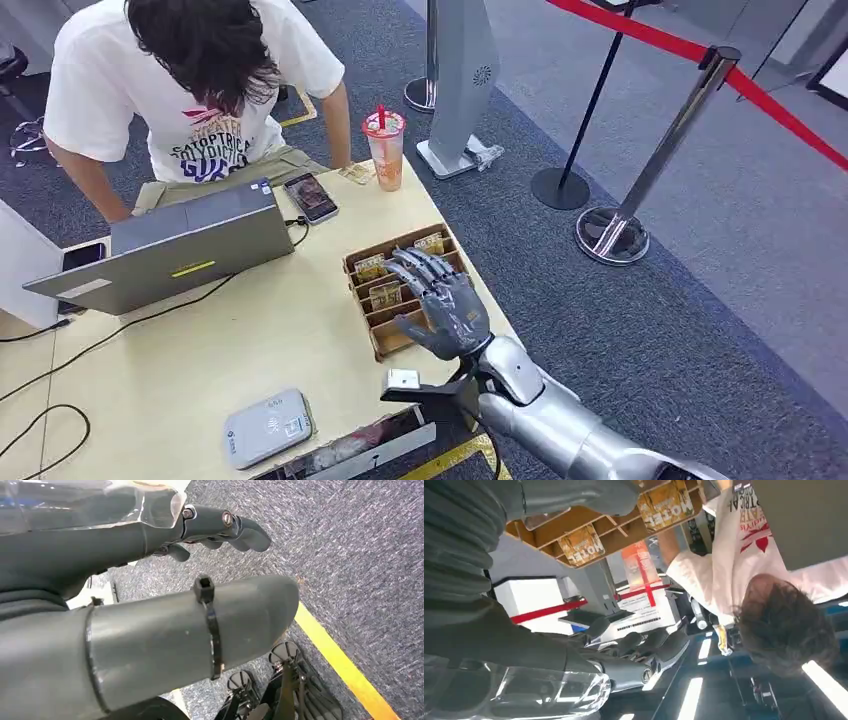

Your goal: Pass the card to the sensor for recognition and then transmit it.

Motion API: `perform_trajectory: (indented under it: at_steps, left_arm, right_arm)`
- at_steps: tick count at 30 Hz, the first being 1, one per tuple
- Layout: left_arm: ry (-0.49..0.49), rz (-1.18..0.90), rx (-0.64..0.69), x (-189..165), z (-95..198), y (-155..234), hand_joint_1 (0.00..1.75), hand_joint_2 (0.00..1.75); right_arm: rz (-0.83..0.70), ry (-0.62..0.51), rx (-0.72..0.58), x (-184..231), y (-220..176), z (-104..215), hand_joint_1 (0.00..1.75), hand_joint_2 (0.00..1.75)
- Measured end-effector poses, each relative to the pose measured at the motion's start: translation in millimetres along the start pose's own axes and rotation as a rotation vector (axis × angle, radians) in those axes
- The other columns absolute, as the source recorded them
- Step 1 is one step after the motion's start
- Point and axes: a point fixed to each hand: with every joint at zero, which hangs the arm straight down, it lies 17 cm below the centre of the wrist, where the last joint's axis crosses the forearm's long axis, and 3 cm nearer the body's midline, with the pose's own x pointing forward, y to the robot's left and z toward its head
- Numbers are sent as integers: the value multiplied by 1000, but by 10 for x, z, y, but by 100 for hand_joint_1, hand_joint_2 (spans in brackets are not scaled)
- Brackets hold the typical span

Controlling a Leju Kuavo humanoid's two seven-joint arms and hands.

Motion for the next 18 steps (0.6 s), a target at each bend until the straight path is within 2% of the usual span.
perform_trajectory:
  at_steps: [4,8,12,16,18]
  left_arm:
    - [-1,-1,0,-1,0,-1,0,0]
    - [-1,-1,-1,-2,0,-2,0,0]
    - [0,-3,-7,-10,-1,-6,0,0]
    - [1,-4,-6,-20,-3,-1,0,0]
    - [2,-4,-6,-23,-5,3,0,0]
  right_arm:
    - [2,1,43,-92,44,65,65,175]
    - [15,-7,70,-164,58,119,66,175]
    - [21,-10,83,-222,56,158,84,175]
    - [27,-17,95,-229,70,180,89,175]
    - [31,-19,105,-241,89,192,86,175]
